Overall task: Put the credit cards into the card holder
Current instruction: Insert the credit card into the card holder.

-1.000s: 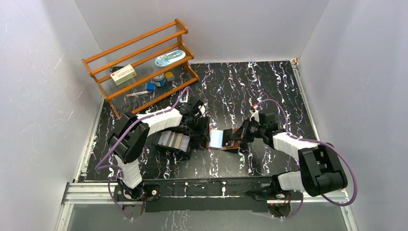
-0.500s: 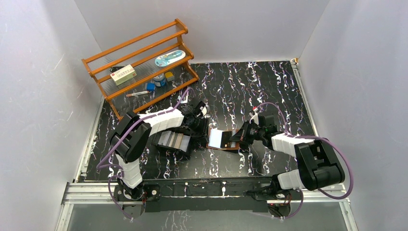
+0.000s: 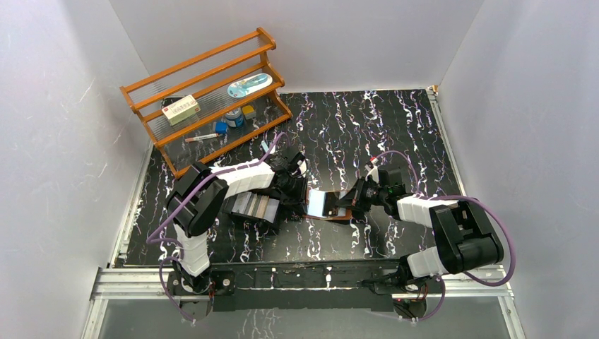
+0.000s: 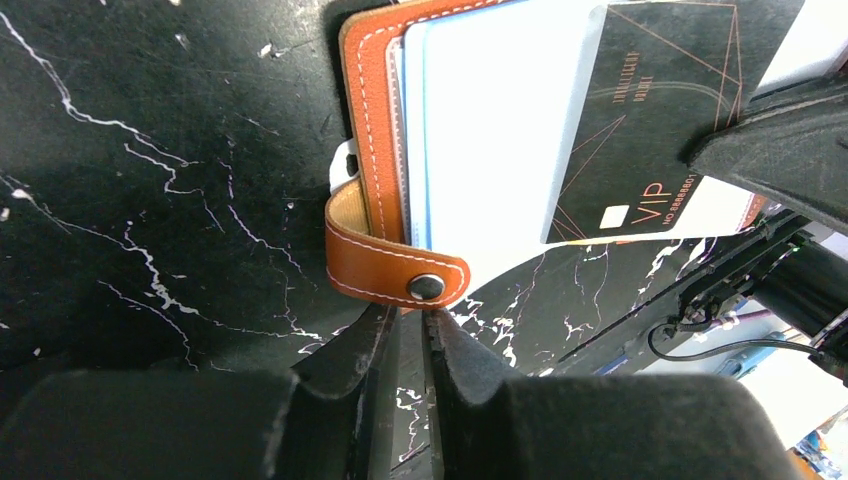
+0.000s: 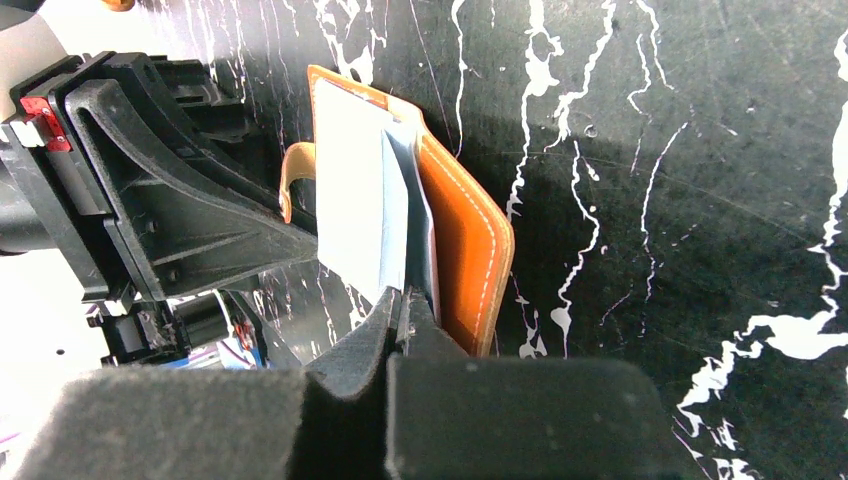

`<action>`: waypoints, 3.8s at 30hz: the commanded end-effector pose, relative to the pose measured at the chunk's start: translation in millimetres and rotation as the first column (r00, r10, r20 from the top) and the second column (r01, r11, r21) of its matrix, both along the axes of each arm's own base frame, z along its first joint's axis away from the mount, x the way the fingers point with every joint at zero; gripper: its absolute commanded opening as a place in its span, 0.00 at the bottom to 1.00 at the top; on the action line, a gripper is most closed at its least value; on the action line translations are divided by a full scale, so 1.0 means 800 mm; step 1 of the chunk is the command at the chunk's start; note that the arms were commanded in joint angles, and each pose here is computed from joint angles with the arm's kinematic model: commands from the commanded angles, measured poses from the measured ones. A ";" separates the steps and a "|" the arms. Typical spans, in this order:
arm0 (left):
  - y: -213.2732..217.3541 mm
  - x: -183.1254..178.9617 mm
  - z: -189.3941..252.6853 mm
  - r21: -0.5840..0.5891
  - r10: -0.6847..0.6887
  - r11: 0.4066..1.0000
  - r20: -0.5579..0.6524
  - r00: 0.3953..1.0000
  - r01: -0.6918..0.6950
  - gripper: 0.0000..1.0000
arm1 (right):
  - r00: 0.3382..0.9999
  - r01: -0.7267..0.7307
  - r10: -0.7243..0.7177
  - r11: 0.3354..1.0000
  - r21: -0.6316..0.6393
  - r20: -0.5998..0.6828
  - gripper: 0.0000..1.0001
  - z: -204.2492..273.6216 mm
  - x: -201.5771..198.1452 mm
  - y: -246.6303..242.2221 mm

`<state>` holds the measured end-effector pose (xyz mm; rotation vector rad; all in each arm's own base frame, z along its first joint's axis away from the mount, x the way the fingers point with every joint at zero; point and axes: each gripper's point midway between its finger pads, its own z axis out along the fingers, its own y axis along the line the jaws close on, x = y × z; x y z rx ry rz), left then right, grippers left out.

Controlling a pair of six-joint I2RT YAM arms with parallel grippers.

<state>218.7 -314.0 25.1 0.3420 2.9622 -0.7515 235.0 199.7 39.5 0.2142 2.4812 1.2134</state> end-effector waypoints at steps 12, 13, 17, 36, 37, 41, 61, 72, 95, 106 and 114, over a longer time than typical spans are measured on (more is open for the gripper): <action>-0.013 -0.002 0.013 -0.034 -0.012 0.999 0.025 1.000 0.013 0.08 | 0.999 0.009 -0.011 0.999 -0.045 -0.045 0.06 -0.021 -0.006 -0.002; -0.013 -0.002 0.012 -0.035 -0.013 0.999 0.026 1.000 0.014 0.08 | 0.999 0.004 -0.007 0.999 -0.044 -0.048 0.06 -0.022 -0.007 0.001; -0.013 -0.003 0.012 -0.035 -0.012 0.999 0.028 1.000 0.013 0.07 | 0.999 -0.006 0.003 0.999 -0.054 -0.054 0.08 -0.023 -0.006 0.008; -0.022 -0.004 0.015 -0.044 0.003 0.999 0.059 0.998 -0.001 0.07 | 0.993 0.050 -0.063 0.990 -0.132 -0.095 0.19 -0.024 0.009 0.038; -0.022 -0.004 0.015 -0.045 0.006 0.999 0.059 0.998 -0.003 0.08 | 0.993 0.055 -0.069 0.989 -0.141 -0.097 0.20 -0.023 0.011 0.037; -0.025 -0.003 0.017 -0.054 0.018 0.998 0.068 0.998 -0.014 0.09 | 0.996 0.031 -0.047 0.981 -0.191 -0.081 0.35 -0.019 0.014 0.032; -0.022 0.004 0.017 -0.033 0.028 0.999 0.093 0.995 -0.025 0.11 | 0.997 -0.057 0.045 0.970 -0.238 -0.055 0.46 -0.010 0.001 0.049; -0.018 0.012 0.037 0.000 0.052 0.999 0.108 0.993 -0.052 0.16 | 0.999 0.032 -0.042 0.919 -0.393 -0.018 0.48 0.018 0.012 0.012; -0.019 0.006 0.017 0.004 0.039 0.999 0.075 0.996 -0.040 0.15 | 1.000 -0.011 0.009 0.962 -0.273 -0.009 0.33 0.015 0.026 0.054; -0.029 0.012 0.033 -0.022 0.039 0.999 0.087 0.995 -0.037 0.15 | 0.999 -0.009 -0.001 0.964 -0.265 -0.038 0.27 -0.006 0.010 0.049; -0.054 0.025 0.107 -0.135 0.077 0.989 0.115 0.990 -0.062 0.28 | 1.000 0.019 -0.016 0.951 -0.309 0.011 0.29 0.015 0.011 0.029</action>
